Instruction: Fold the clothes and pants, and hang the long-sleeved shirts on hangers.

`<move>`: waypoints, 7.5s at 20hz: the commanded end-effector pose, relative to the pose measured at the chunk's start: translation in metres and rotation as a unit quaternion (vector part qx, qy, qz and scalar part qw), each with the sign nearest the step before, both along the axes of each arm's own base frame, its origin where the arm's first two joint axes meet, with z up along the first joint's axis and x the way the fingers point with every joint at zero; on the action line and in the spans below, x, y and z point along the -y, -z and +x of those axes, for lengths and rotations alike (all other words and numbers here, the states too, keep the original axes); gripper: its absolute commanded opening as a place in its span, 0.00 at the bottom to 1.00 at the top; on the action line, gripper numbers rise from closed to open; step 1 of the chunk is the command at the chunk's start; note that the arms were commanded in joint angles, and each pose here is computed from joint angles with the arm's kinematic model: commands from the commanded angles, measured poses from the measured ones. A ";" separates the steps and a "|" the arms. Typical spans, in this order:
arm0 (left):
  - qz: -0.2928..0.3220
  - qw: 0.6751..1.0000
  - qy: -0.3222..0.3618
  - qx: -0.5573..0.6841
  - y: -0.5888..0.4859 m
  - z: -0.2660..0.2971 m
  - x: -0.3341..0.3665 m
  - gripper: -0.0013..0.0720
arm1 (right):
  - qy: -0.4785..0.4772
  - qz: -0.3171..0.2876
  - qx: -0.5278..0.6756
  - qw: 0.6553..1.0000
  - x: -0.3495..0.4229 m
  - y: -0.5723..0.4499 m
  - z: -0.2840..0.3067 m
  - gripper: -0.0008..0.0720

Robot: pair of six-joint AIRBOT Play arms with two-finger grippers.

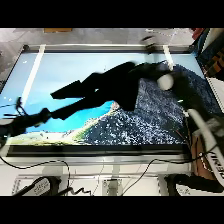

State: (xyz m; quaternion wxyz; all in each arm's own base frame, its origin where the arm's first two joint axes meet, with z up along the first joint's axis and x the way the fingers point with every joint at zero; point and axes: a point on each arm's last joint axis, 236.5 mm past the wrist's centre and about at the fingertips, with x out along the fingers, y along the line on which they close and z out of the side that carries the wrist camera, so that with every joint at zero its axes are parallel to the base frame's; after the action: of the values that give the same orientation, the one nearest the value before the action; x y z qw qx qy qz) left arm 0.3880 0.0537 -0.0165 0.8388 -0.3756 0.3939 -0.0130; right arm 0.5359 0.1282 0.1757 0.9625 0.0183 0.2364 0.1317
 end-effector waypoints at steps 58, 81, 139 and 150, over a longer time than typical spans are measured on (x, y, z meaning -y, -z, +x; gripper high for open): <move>0.307 0.880 0.060 -0.358 0.060 -0.161 -0.248 0.05 | 0.125 0.156 -0.516 0.833 0.094 0.213 -0.360 0.04; 0.326 0.902 0.095 -0.266 0.036 -0.060 -0.187 0.99 | 0.177 0.267 -0.457 0.830 0.225 0.254 -0.253 0.78; 0.332 0.898 -0.022 0.287 -0.314 0.186 -0.054 0.03 | 0.118 0.124 -0.217 0.961 0.227 0.174 -0.097 0.04; 0.438 0.898 -0.005 0.045 -0.252 0.095 -0.137 0.03 | 0.109 0.127 -0.222 0.961 0.222 0.174 -0.099 0.04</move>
State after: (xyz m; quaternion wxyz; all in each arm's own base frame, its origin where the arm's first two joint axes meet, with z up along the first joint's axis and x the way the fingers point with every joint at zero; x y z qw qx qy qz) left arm 0.5071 0.1642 0.2568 0.9584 0.0242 0.2641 0.1055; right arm 0.4359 -0.0927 0.0004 0.8820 0.1977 0.4249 0.0499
